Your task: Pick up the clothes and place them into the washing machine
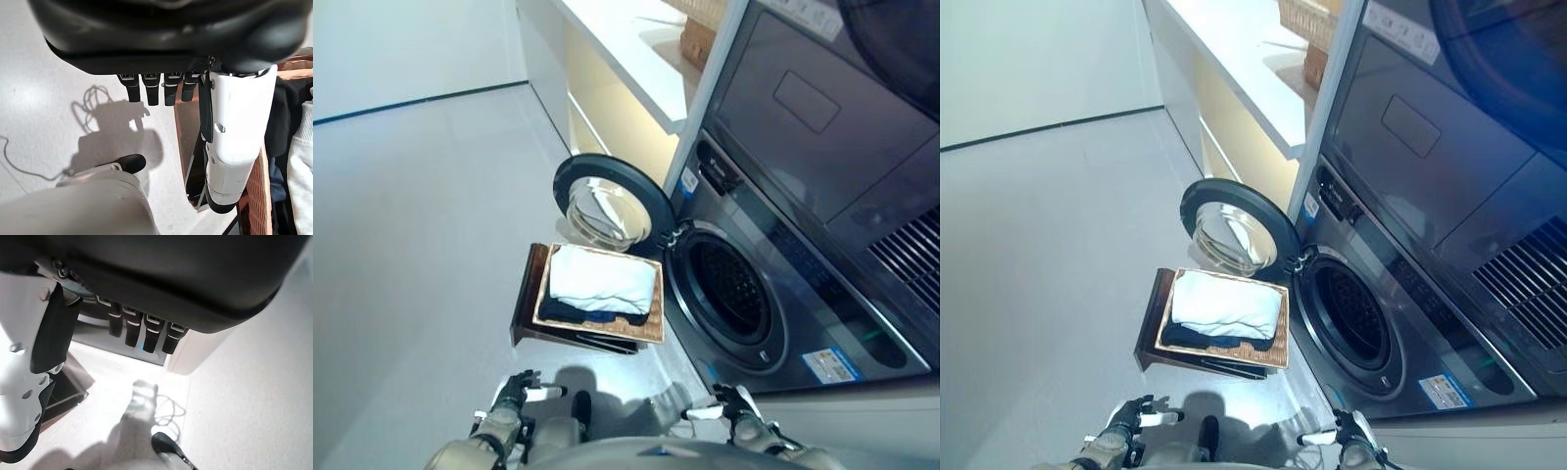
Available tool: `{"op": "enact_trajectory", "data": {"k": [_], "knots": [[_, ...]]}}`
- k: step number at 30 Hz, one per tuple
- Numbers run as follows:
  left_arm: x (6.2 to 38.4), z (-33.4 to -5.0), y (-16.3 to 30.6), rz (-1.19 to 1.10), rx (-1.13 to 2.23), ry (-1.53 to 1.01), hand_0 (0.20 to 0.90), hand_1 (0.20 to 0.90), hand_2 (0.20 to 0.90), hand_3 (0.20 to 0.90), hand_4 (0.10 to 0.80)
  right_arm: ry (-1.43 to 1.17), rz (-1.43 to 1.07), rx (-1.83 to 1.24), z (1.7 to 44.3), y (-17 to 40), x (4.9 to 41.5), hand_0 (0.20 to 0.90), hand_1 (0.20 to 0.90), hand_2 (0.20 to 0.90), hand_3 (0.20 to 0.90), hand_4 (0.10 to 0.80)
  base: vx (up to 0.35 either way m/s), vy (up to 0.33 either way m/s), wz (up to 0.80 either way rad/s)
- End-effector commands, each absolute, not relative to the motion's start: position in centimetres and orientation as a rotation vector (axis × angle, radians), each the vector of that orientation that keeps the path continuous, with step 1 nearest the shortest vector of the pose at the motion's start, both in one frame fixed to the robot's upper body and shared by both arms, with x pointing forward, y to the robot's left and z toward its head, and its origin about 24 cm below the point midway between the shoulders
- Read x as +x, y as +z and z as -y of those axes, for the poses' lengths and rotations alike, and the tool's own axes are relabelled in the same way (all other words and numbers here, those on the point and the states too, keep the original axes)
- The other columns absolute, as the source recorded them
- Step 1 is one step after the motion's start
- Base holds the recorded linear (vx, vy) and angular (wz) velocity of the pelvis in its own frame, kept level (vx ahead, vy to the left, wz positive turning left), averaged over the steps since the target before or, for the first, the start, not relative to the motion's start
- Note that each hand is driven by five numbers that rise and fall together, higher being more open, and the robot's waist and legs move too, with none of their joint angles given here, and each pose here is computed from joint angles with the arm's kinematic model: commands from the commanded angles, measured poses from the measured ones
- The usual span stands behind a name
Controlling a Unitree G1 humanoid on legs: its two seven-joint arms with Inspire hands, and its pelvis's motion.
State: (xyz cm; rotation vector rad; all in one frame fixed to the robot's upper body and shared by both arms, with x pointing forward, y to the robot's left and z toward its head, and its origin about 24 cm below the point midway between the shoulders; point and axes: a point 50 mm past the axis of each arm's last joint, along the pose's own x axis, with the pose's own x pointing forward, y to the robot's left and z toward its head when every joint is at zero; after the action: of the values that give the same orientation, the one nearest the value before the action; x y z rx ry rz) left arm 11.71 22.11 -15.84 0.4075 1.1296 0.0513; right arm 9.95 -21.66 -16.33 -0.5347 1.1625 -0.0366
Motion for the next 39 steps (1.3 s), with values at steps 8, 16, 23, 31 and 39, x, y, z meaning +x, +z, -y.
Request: {"op": "enact_trajectory", "data": {"k": [8,16,23,31,39], "knots": [[13.7,-22.6,-15.1,-1.063,0.434,0.041,0.9,0.9,0.9,0.9,0.8,-0.024,-1.071,-0.586,22.4,-15.5,12.1,0.9,0.9,0.9,0.9,0.8,0.076,-0.062,0.1],[13.1,-20.6,-15.7,-1.068,0.419,-0.033,0.9,0.9,0.9,0.9,0.8,-0.016,-1.084,-0.613,23.1,-15.6,11.4,0.9,0.9,0.9,0.9,0.8,0.069,-0.106,0.08],[14.1,-20.4,-15.3,-1.03,0.41,-0.01,0.9,0.9,0.9,0.9,0.8,-0.037,-1.014,-0.622,23.5,-14.9,13.0,0.9,0.9,0.9,0.9,0.8,0.004,-0.102,0.04],[16.2,-19.5,-14.5,-0.932,0.441,-0.012,0.9,0.9,0.9,0.9,0.8,-0.043,-0.9,-0.764,24.4,-13.5,15.5,0.9,0.9,0.9,0.9,0.8,0.025,0.11,0.26],[19.5,-21.2,-12.5,-0.793,0.507,0.077,0.9,0.9,0.9,0.9,0.8,0.155,-0.492,-1.26,21.9,-8.9,24.4,0.9,0.9,0.9,0.9,0.8,-0.041,0.141,-0.21]]}}
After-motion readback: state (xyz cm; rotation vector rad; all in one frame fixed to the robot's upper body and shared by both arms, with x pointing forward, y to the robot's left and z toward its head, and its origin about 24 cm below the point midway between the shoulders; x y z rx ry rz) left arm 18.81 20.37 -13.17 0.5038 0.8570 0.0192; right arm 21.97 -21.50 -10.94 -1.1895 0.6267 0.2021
